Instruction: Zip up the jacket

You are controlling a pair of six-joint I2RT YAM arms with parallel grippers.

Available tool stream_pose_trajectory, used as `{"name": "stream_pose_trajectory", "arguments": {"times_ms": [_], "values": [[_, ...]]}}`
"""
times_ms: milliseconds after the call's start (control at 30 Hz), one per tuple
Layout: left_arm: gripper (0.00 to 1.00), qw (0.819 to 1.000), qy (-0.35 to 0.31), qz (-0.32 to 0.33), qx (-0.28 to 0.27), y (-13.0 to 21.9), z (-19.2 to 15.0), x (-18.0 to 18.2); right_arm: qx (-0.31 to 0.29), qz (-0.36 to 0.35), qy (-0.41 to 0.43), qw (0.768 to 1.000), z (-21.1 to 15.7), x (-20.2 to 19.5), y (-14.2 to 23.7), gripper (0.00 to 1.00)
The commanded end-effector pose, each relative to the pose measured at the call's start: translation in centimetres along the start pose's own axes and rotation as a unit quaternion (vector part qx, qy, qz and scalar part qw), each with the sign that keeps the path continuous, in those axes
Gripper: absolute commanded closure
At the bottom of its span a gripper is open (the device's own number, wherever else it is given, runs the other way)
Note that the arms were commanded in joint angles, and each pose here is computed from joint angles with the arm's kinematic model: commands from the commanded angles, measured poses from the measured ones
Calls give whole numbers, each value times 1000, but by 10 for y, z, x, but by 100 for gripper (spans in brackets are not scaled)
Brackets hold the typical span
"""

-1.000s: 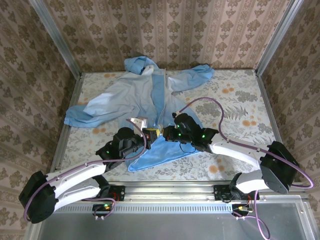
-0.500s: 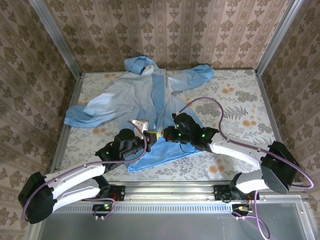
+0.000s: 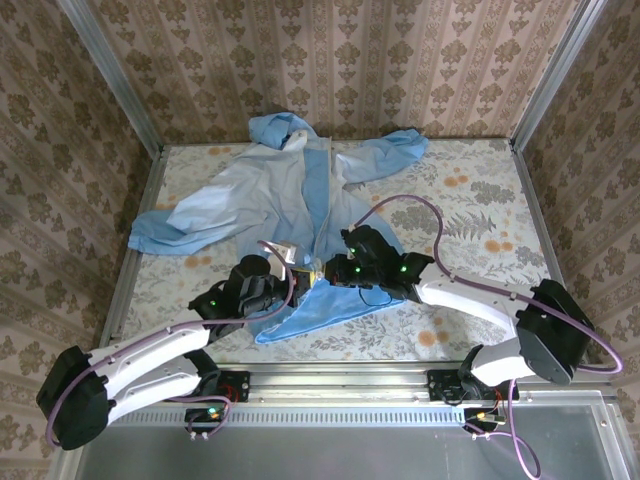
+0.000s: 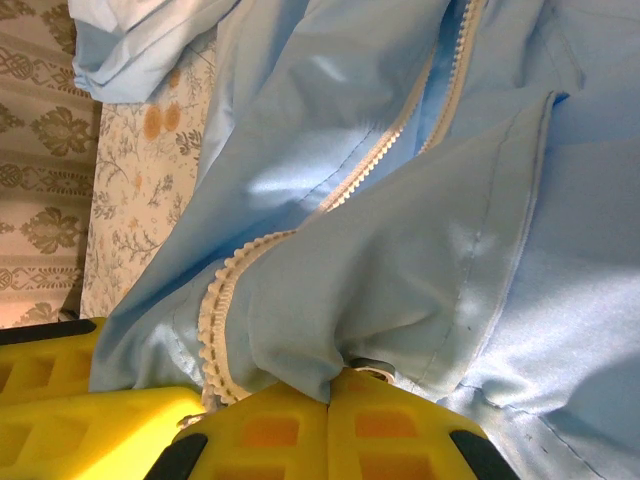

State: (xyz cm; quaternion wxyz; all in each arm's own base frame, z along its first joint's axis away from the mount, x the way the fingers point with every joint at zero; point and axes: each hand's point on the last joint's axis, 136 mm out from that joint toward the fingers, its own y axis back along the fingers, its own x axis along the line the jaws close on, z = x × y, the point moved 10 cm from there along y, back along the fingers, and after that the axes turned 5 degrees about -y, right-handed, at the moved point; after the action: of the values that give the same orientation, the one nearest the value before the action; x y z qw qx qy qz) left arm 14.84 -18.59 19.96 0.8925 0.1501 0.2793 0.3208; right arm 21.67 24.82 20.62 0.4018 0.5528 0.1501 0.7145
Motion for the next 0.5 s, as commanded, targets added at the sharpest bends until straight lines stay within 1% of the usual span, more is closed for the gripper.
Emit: {"name": "stream_pose_trajectory", "arguments": {"times_ms": [0,67,233,367,467], "values": [[100,1000,-15,-2,10,5,4,-1,-11,28,-7,1000,12,14,2,100],[100,1000,-23,1,13,7,9,-1,0,23,-6,1000,11,14,1,100],[100,997,-55,-4,50,5,14,-5,24,2,-2,1000,11,16,0,100],[100,995,-76,-4,69,2,10,-8,35,-4,-3,999,13,19,-2,100],[100,991,-98,20,89,0,1,-6,39,-9,-4,999,13,20,-2,100]]}}
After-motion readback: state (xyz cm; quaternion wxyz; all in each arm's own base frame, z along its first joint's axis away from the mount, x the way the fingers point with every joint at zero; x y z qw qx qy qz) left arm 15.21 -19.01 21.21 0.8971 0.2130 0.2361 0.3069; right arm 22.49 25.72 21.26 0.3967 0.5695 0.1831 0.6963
